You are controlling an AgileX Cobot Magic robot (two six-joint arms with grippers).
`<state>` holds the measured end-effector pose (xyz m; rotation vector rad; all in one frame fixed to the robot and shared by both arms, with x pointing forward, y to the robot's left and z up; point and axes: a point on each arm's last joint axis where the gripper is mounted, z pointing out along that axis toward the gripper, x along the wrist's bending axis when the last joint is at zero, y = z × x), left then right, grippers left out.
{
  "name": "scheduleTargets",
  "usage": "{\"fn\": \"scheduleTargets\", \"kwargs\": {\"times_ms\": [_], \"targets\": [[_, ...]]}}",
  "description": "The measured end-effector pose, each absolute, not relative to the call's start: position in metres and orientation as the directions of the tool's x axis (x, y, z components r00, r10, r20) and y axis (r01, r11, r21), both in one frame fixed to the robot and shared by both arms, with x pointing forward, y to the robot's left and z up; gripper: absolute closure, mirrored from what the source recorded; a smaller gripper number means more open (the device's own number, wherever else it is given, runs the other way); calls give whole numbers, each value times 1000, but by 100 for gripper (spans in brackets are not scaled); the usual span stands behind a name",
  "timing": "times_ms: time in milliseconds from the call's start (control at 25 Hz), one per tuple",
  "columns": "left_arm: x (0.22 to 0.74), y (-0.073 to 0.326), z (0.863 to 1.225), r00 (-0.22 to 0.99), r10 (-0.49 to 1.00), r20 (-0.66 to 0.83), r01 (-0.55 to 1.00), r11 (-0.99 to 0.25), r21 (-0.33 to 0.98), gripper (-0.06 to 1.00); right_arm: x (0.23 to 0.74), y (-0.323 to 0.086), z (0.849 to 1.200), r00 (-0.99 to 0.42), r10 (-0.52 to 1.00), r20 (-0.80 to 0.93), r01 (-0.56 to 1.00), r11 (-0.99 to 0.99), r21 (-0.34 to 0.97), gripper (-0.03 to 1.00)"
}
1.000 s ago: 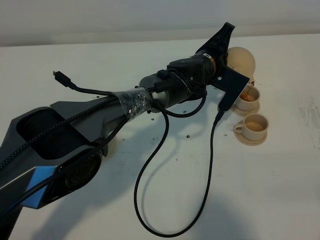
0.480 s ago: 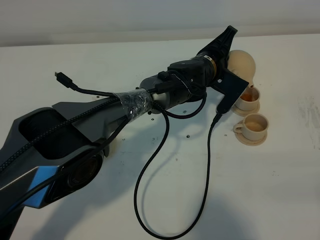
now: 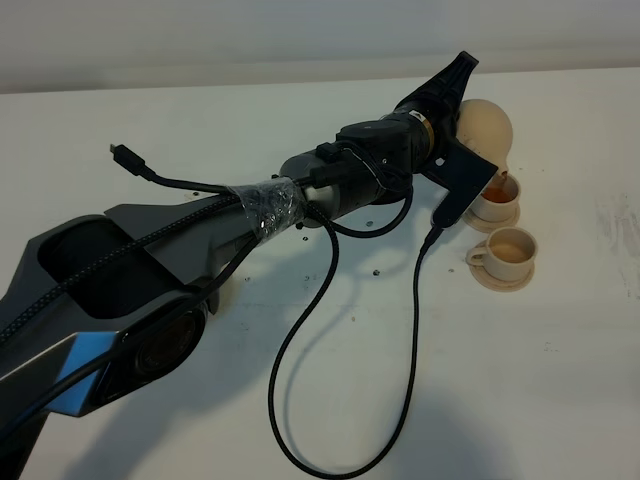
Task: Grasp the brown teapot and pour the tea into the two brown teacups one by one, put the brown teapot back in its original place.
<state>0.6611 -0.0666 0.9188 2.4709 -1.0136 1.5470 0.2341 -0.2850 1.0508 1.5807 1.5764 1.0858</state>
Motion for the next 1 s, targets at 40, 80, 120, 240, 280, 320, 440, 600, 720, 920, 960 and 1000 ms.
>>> {"fn": "scheduleTargets", "kwargs": {"times_ms": [40,80,120,240,280,320,440,600,720,920,960,1000], "targets": [[661,-67,919,282,-499,820,-553,-782,-286,84,234,-285,1051,-65,992,110,456,-68,887,43],[661,-67,919,278,-502,819,-554,-781,-290,84,234,-285,1051,-65,992,110,456,-68,887,43],[661,-67,919,275,-505,818,-555,-778,-294,84,234,-285,1051,-65,992,110,456,-68,887,43],[661,-67,919,270,-509,817,-555,-776,-300,84,234,-285,1051,-65,992,110,456,-68,887,43],[661,-67,919,269,-510,817,-556,-775,-301,84,234,-285,1051,-65,992,110,456,-68,887,43],[661,-67,919,269,-510,817,-556,-775,-301,84,234,-285,1051,-65,992,110,456,-68,887,43],[661,-67,919,263,-515,816,-557,-772,-307,84,234,-285,1051,-65,992,110,456,-68,887,43],[662,-67,920,240,-535,810,-561,-757,-335,84,234,-285,1051,-65,992,110,456,-68,887,43],[662,-67,920,233,-541,808,-561,-753,-343,84,234,-285,1051,-65,992,110,456,-68,887,43],[662,-67,920,231,-542,808,-561,-752,-345,84,234,-285,1051,-65,992,110,456,-68,887,43],[662,-67,920,231,-542,808,-561,-752,-345,84,234,-285,1051,-65,992,110,456,-68,887,43],[662,-67,920,231,-542,808,-561,-752,-345,84,234,-285,1051,-65,992,110,456,-68,887,43]]}}
